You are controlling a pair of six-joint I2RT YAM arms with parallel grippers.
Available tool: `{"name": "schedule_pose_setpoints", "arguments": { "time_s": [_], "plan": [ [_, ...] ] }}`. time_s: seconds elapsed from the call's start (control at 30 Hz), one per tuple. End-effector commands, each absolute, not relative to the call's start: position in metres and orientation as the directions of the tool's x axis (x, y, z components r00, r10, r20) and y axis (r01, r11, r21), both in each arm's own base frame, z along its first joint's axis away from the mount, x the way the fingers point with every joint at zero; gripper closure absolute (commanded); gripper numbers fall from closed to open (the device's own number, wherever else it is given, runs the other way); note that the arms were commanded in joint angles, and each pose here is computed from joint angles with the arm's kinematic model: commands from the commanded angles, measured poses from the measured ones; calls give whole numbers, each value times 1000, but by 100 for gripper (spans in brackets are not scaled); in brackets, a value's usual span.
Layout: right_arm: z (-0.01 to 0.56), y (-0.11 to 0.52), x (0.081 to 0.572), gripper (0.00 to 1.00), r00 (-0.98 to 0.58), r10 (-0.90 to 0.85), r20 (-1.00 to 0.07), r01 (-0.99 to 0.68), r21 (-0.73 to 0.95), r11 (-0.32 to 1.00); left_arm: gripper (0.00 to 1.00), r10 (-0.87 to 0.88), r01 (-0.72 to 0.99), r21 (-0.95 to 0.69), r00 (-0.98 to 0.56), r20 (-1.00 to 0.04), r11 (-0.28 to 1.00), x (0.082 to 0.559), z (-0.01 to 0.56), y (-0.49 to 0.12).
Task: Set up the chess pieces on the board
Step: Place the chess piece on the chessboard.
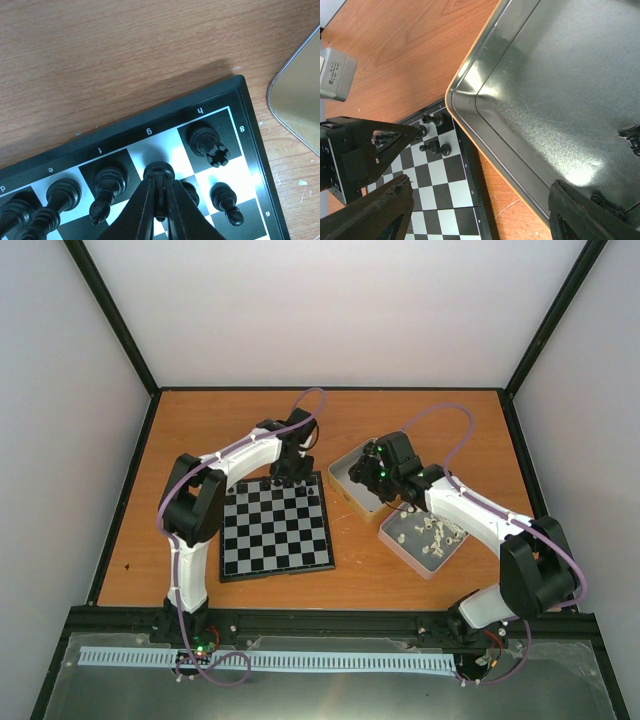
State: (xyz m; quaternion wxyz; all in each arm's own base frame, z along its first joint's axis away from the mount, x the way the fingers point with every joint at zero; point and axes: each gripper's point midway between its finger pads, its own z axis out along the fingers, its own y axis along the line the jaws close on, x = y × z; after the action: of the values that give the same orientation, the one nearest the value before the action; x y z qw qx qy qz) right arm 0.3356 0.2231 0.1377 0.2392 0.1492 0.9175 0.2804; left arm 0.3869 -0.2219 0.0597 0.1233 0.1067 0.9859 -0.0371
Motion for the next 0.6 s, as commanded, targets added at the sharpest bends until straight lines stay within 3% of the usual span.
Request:
{"name": "schedule_pose_setpoints", "arguments": {
  "time_s": [0.0,0.57],
  "plan": [
    [141,223,338,26,-833,414,-366,134,593,794,91,214,230,-30,-942,-259,973,393,65,-219],
    [142,219,339,27,-826,412,-385,134,575,807,86,212,231,-31,-932,-294,972,403,69,-224]
  ]
}}
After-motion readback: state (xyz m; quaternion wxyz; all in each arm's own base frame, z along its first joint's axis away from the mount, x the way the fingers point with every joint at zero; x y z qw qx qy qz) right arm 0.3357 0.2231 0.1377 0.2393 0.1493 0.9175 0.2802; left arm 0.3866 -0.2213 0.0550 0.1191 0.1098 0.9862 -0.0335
